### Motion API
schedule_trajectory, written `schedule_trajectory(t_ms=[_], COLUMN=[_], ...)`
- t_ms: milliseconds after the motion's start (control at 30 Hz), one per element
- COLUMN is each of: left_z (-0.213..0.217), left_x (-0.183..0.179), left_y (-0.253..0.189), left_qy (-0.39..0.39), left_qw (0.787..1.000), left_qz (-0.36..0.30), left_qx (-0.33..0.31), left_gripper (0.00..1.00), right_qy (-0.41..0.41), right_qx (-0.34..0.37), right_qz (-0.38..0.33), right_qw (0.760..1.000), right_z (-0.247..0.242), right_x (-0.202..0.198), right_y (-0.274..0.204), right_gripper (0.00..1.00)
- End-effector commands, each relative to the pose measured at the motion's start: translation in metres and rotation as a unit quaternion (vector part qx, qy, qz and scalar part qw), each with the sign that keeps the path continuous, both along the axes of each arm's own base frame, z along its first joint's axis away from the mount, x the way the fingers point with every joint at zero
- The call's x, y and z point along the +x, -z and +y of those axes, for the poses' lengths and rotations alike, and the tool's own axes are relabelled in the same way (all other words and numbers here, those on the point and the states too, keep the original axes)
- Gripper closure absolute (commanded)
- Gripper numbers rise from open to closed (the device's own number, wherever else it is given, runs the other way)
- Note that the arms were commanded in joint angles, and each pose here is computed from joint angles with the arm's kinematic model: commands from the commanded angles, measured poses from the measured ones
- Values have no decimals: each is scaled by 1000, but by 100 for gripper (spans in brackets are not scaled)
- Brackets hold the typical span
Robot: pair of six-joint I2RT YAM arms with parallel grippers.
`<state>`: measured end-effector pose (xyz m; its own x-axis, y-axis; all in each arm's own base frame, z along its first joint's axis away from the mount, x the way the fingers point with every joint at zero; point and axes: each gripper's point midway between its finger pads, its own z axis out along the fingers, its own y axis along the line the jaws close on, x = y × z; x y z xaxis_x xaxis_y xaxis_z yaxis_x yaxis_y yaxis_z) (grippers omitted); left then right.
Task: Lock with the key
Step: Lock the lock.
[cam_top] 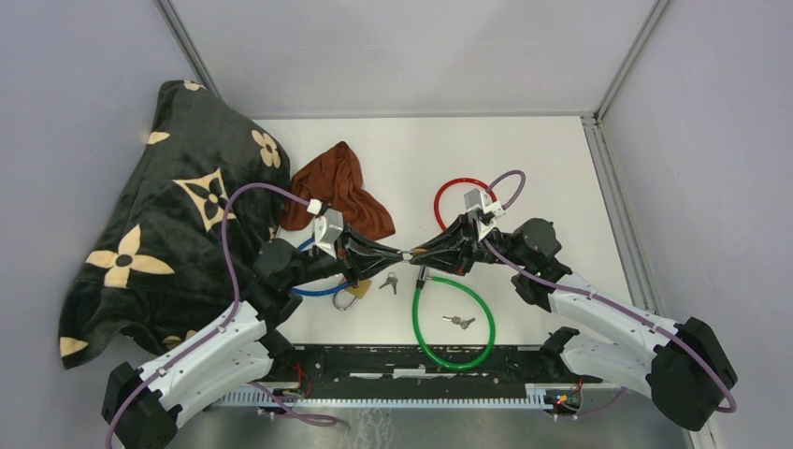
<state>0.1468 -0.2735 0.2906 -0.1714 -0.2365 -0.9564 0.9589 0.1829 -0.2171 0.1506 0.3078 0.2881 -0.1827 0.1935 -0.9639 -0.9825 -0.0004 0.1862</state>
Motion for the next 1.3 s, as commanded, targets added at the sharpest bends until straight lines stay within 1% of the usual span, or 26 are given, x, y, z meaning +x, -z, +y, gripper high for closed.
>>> schedule_trajectory(t_ms=[0,33,200,300,367,500,667,767,900,1000,1200,1267], left_z=[0,-1,-5,-6,-10,-21,-28,-31,-37,-41,-44,-42], left_x=[-6,-6,-3,5,4,-9,-8,-12,-30,-37,-45,-42], left_y=[-28,-28,-13,-16,-18,-1,21,30,24,23,14,13], left_qy=[16,16,10,-23,-28,5,7,21,72,94,107,94], left_qw=[999,999,999,997,995,998,1000,999,997,995,994,995], left_qz=[-35,-34,-38,-69,-84,-52,20,43,24,22,0,-1], left_qx=[-27,-26,-16,-32,-41,-26,2,17,9,7,-7,-9], left_gripper=[94,97,98,98,98,98,98,98,98,98,98,98], right_qy=[-5,-5,-12,-22,-21,-6,23,29,24,21,10,12], right_qx=[18,19,32,33,34,44,29,25,18,12,-11,-15], right_qz=[-31,-31,-31,-28,-27,-31,-26,-30,-40,-50,-50,-53], right_qw=[999,999,999,999,999,999,999,999,999,998,999,998], right_z=[1,1,3,8,9,9,13,15,22,27,35,34], right_x=[-1,-1,-3,-7,-8,-4,11,16,22,27,32,32], right_y=[-20,-21,-28,-30,-30,-37,-37,-37,-39,-41,-30,-29], right_gripper=[100,100,100,100,100,100,100,100,100,100,100,100])
